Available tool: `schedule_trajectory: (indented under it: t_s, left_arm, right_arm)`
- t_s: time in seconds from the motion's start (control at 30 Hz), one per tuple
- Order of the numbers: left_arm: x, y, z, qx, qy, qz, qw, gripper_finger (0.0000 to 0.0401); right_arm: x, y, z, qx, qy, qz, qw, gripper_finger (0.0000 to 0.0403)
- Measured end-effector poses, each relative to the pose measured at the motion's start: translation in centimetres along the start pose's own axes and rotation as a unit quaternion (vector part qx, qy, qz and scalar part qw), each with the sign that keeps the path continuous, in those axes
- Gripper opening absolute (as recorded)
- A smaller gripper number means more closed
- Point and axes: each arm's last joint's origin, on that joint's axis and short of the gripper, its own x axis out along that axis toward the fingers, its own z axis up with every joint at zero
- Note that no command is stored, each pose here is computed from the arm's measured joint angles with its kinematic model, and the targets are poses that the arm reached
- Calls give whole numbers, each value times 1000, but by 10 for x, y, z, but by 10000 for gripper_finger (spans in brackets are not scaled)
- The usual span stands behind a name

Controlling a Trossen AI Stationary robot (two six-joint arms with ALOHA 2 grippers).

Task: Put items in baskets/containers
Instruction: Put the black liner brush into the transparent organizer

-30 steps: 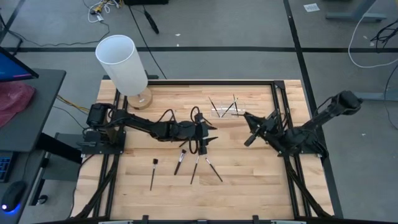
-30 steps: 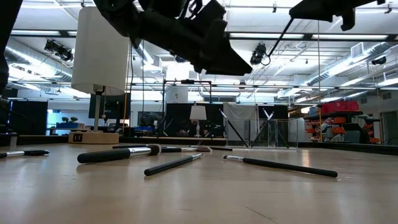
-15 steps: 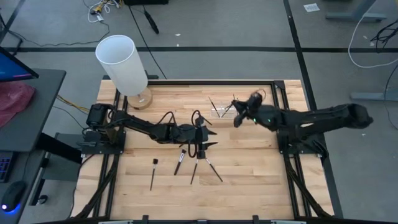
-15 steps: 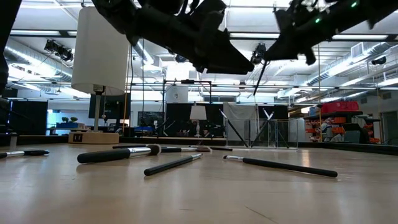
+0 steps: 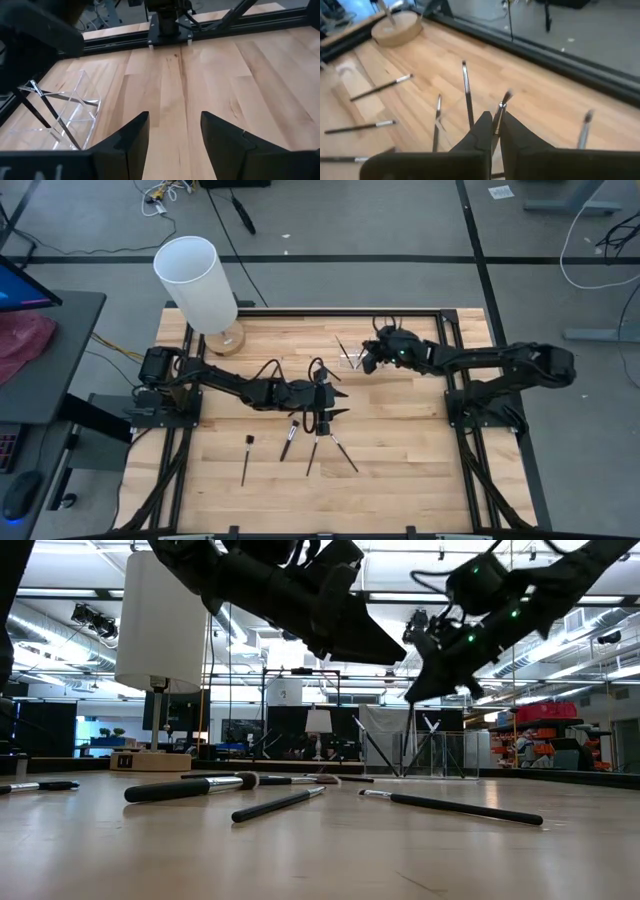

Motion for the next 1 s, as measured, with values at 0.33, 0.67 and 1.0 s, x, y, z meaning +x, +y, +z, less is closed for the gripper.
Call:
schedule_trajectory:
  t_s: [0.33,0.67,1.0]
  left_arm:
    - [0,0,0,0,0,0,1000,181]
    - [0,0,0,0,0,0,1000,181]
    - [0,0,0,0,0,0,1000,181]
  right_arm:
    - [17,-5,-9,17,37,24,999,11]
    - [17,-7,-10,26,46,24,998,59]
    - [15,-6,-8,13,42,26,999,134]
